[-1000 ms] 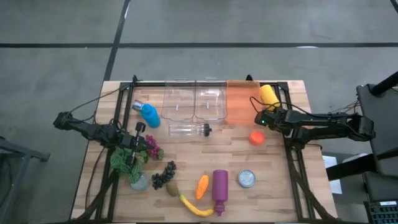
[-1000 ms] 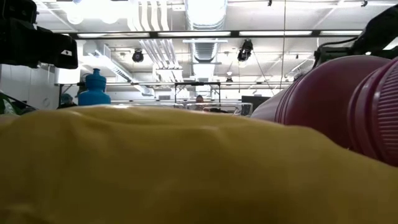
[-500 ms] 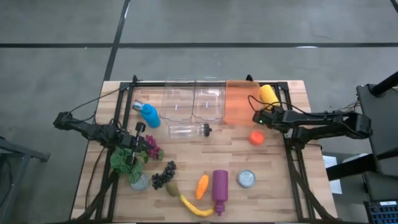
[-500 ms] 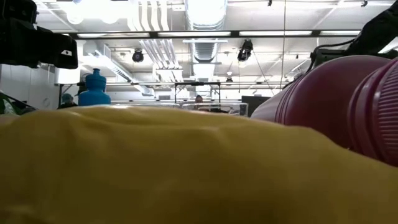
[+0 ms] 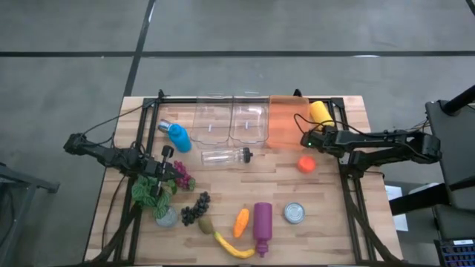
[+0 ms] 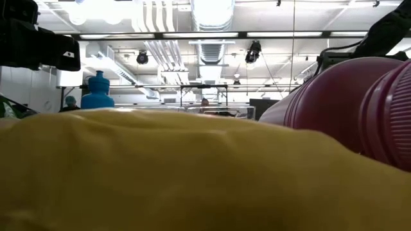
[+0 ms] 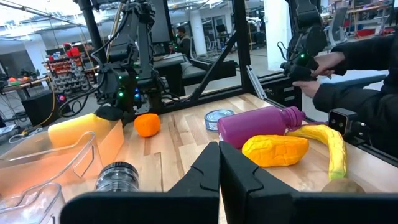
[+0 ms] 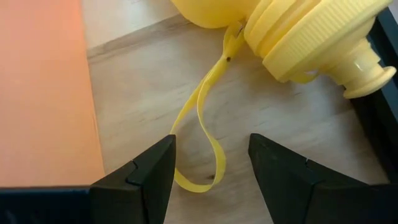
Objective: Pick & Place Food Item
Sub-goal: Put the yellow water bottle into the orange bin
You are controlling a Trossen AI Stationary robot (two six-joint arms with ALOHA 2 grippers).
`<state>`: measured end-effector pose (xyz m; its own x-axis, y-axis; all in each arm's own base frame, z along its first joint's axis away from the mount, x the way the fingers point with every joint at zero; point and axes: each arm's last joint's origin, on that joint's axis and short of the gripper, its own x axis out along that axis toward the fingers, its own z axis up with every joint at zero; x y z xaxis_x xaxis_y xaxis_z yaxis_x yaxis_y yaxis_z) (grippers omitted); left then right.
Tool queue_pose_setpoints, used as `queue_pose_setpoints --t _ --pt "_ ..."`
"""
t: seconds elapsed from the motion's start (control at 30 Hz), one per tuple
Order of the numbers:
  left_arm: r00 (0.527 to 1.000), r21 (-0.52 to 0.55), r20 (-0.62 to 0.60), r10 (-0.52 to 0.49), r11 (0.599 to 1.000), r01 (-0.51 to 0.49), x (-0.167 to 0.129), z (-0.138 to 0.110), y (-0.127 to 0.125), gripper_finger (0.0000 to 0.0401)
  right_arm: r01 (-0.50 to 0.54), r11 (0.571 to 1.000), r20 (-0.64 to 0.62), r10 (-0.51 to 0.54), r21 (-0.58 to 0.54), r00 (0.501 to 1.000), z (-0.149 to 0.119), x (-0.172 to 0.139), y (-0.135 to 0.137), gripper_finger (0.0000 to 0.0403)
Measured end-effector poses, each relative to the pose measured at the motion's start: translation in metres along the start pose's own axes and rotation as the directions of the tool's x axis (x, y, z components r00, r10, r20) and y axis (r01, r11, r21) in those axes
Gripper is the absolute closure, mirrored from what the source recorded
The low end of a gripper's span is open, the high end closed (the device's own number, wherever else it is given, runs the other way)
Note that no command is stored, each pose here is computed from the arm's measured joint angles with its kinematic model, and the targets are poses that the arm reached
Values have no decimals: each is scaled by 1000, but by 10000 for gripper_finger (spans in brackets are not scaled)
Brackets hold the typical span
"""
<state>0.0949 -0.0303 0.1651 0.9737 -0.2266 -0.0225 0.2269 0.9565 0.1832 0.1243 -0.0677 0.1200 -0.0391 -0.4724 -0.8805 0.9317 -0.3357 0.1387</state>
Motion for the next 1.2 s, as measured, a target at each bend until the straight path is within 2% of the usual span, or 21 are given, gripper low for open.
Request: queue_pose_setpoints --t 0.13,0.23,0.5,0.63,1.2 --pt "1000 0 0 0 1000 0 0 0 0 400 -1 1000 0 1 -1 1000 0 0 0 201" --pt "1000 0 0 0 1000 0 0 0 0 400 2 1000 -1 -2 0 1000 0 0 0 220" --pt "1000 0 0 0 1000 0 0 0 0 400 6 1000 -6 -6 2 1000 0 0 -1 343" --pt "1000 0 0 0 1000 0 0 0 0 400 1 1000 -2 -1 4 1000 0 0 -1 387" --pt "1000 0 0 0 1000 0 0 0 0 400 -1 998 4 1 -70 1000 0 0 0 391"
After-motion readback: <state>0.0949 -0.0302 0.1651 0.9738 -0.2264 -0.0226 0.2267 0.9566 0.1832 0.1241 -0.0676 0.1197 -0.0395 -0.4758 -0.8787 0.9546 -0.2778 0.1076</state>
